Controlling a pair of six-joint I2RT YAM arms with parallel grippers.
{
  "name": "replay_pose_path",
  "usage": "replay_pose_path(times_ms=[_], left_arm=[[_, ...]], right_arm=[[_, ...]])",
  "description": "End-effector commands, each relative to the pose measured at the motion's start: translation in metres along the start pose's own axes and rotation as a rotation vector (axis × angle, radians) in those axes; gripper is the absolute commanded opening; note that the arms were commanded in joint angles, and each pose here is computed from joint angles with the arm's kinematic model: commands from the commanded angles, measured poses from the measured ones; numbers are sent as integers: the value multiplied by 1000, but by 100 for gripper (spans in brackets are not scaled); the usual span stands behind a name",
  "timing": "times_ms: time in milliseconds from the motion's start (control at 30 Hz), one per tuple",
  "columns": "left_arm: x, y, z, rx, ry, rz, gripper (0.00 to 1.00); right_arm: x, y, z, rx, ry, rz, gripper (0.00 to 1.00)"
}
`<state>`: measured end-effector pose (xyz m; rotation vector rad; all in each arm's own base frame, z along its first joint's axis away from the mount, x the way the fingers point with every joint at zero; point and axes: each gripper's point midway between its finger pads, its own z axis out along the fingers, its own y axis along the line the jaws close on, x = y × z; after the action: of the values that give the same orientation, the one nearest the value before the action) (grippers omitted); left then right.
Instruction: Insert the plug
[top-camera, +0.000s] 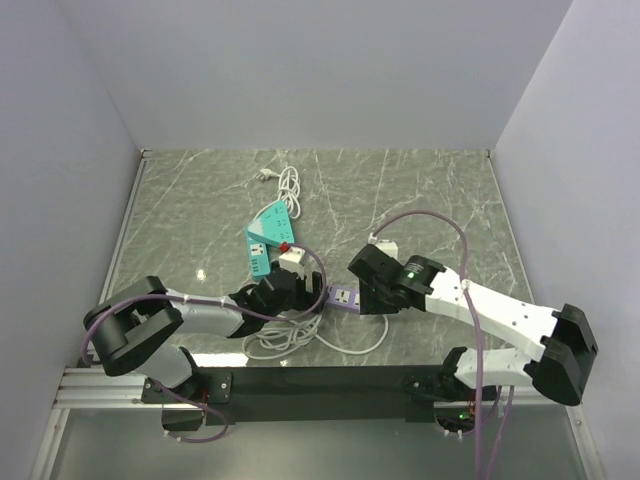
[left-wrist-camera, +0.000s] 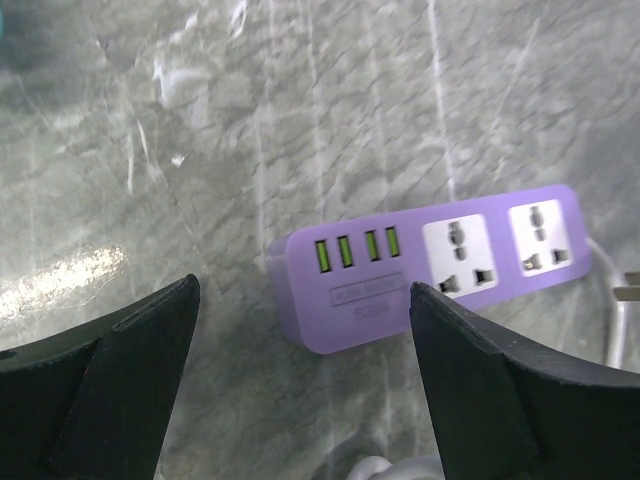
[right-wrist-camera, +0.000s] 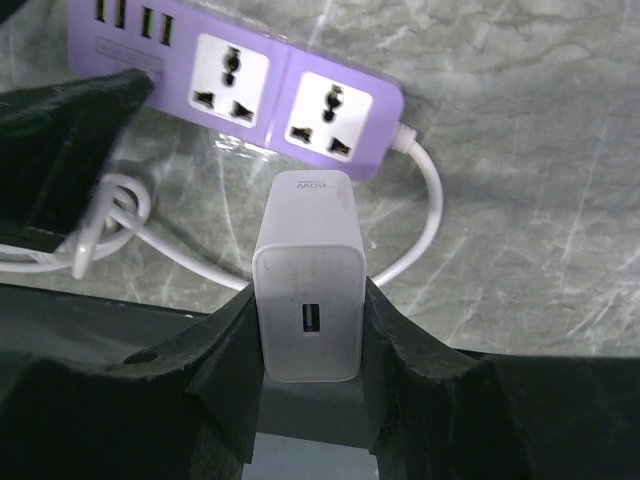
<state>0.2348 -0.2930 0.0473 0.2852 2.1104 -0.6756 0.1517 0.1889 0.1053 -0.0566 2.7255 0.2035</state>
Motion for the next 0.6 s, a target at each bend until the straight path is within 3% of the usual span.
replay_pose_path(times_ms=[0, 567], left_arm=[[-15, -12, 6, 56, -36, -20, 92], [0, -13, 13, 85, 11, -26, 85]], right_arm=[[-21, 16, -6, -14, -50, -11, 0], [-23, 10, 22, 62, 1, -22, 0]])
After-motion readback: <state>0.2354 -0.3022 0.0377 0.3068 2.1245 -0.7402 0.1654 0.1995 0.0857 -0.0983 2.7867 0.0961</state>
